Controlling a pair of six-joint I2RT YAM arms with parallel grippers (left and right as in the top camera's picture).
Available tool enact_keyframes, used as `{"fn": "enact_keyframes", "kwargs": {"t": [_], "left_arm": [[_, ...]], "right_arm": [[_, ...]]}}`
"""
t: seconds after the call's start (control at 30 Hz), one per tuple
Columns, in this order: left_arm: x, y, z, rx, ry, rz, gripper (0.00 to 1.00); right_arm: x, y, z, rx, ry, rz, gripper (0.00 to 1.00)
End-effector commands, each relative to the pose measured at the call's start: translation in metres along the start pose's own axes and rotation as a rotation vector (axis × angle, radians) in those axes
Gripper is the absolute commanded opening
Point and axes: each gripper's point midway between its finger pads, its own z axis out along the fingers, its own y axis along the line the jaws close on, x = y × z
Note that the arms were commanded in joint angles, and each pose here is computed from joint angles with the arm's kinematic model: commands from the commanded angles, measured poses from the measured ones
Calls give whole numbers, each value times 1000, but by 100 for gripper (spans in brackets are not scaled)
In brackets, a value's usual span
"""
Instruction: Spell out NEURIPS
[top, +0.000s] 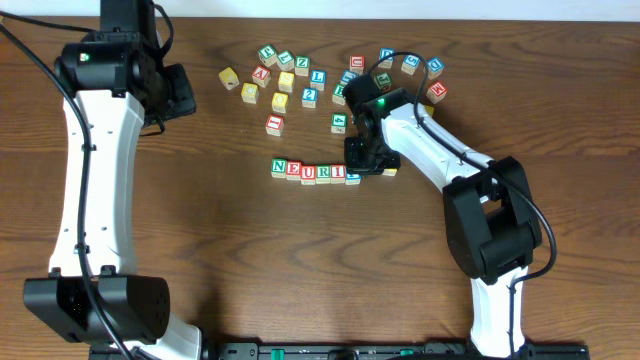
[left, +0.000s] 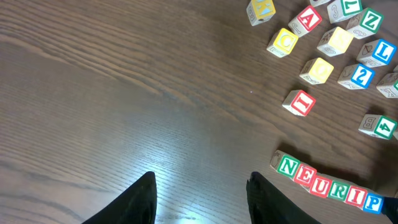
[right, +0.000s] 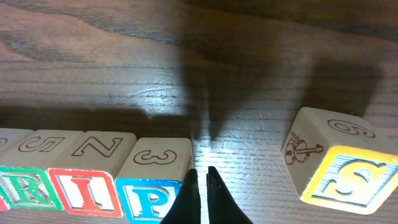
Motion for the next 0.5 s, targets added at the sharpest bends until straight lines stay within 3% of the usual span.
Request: {"fn": "enact_keyframes", "kwargs": {"t": [0.0,0.23,0.47], "left_arm": [[2,2,5,-9,19,6,47],[2,3,5,-10,19,6,46],[2,3,5,-10,19,6,47]], "right_arm": [[-6,-5,-9,-4,-6,0,1],[-29,-24,-54,-58,-71,37,1],[-24,-74,-46,-28,-12,152,1]]}}
